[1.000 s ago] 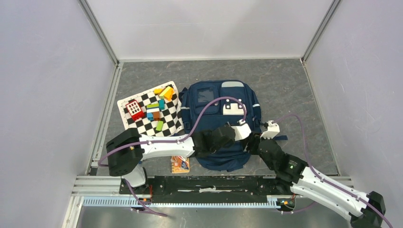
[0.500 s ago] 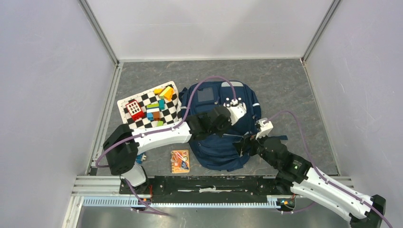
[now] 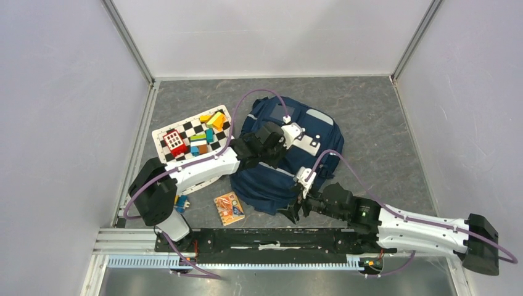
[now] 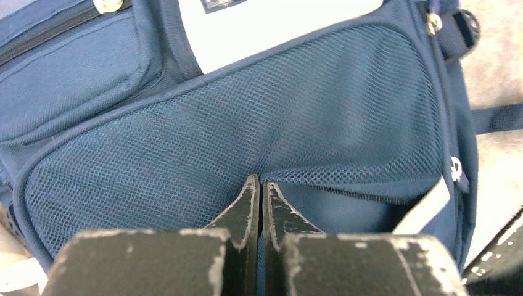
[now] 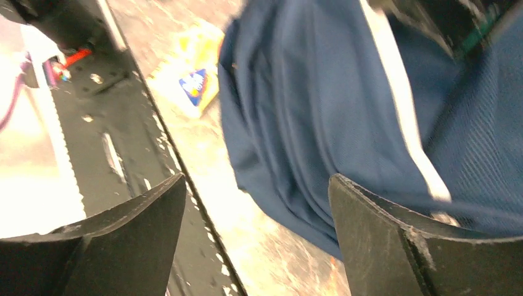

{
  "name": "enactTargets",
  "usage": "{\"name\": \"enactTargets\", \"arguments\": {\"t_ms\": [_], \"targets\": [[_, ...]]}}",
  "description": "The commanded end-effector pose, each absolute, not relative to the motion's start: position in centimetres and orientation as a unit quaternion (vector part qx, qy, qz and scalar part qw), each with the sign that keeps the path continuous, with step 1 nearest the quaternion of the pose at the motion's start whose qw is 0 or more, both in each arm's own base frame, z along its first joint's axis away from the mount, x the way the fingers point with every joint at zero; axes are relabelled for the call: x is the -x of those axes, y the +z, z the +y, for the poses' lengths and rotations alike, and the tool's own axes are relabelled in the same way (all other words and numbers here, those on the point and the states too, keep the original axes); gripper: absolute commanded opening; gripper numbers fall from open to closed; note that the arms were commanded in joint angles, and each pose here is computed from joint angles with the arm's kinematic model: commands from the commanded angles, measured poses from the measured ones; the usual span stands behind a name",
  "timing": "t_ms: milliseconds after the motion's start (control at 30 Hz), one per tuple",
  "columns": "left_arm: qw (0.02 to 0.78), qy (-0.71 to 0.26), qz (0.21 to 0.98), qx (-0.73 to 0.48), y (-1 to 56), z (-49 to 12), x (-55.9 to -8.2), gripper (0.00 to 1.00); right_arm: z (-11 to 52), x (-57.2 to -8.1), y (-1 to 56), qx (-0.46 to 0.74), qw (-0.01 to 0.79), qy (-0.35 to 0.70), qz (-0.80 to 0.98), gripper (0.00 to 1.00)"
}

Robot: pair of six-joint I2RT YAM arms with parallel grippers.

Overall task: Pack the student bag
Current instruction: Unzip the student bag at the center of the board.

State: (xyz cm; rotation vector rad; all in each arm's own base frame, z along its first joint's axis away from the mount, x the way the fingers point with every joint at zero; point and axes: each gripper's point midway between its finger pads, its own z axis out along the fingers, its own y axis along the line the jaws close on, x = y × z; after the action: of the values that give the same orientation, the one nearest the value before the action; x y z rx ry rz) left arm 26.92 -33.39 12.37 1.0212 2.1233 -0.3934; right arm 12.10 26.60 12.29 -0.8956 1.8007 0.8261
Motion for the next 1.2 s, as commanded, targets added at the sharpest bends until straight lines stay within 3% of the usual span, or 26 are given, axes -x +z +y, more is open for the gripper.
{"name": "enactTargets", "arguments": {"t_ms": [0, 100, 167, 333, 533, 667, 1167], "targets": [[0.435, -0.264, 0.775, -0.376, 17.8, -38.5, -27.0, 0.02, 27.6, -14.5, 19.4, 0.295, 0.568, 0.343, 0.688, 0.90], [0.443, -0.267, 0.771, -0.373, 18.3, -38.3, -26.9, 0.02, 24.1, -16.6, 16.7, 0.231, 0.583, 0.268, 0.732, 0.93], [0.448, -0.268, 0.767, -0.372, 18.7, -38.2, -26.8, 0.02, 23.4, -16.7, 17.1, 0.224, 0.594, 0.264, 0.726, 0.98], [0.467, -0.299, 0.750, -0.361, 21.0, -38.9, -26.6, 0.02, 21.5, -17.5, 17.6, 0.235, 0.591, 0.199, 0.745, 0.98], [0.472, -0.330, 0.734, -0.361, 23.3, -40.5, -26.2, 0.02, 14.1, -19.6, 16.8, 0.081, 0.601, 0.066, 0.792, 0.98], [0.474, -0.334, 0.727, -0.368, 23.7, -41.6, -25.9, 0.02, 11.6, -19.8, 15.9, 0.012, 0.602, 0.054, 0.797, 0.98], [0.502, -0.317, 0.720, -0.360, 24.2, -43.4, -26.2, 0.02, 6.7, -22.7, 7.6, -0.027, 0.520, -0.035, 0.853, 0.98]]}}
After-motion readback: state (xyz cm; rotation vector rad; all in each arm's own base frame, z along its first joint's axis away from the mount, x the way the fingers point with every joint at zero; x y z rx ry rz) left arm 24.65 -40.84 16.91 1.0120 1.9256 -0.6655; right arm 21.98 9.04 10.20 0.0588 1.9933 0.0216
